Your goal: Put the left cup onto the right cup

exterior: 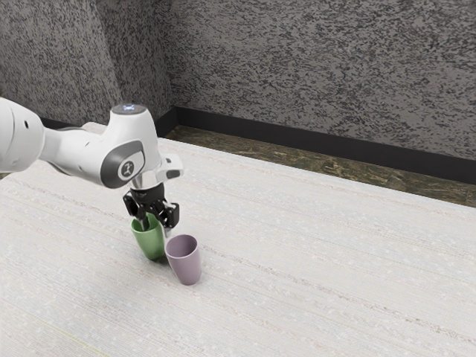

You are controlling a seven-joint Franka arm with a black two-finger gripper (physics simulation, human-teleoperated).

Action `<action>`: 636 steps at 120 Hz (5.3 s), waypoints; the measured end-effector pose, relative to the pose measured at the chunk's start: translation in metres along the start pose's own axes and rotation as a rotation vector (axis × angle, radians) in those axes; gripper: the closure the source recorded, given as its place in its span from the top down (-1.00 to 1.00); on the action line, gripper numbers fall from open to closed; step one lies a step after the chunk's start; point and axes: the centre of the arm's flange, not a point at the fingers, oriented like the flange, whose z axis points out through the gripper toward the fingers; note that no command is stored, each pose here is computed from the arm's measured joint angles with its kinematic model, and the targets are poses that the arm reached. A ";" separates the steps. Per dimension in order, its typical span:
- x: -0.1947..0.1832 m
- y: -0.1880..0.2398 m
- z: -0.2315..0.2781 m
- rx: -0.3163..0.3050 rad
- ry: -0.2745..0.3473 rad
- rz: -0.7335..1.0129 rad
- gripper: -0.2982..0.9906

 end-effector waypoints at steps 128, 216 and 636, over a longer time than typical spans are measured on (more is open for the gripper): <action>0.004 -0.004 0.020 -0.005 0.000 -0.002 -0.13; 0.005 -0.003 0.025 -0.004 0.004 0.006 -0.49; -0.023 0.090 -0.122 0.077 0.006 0.040 -0.68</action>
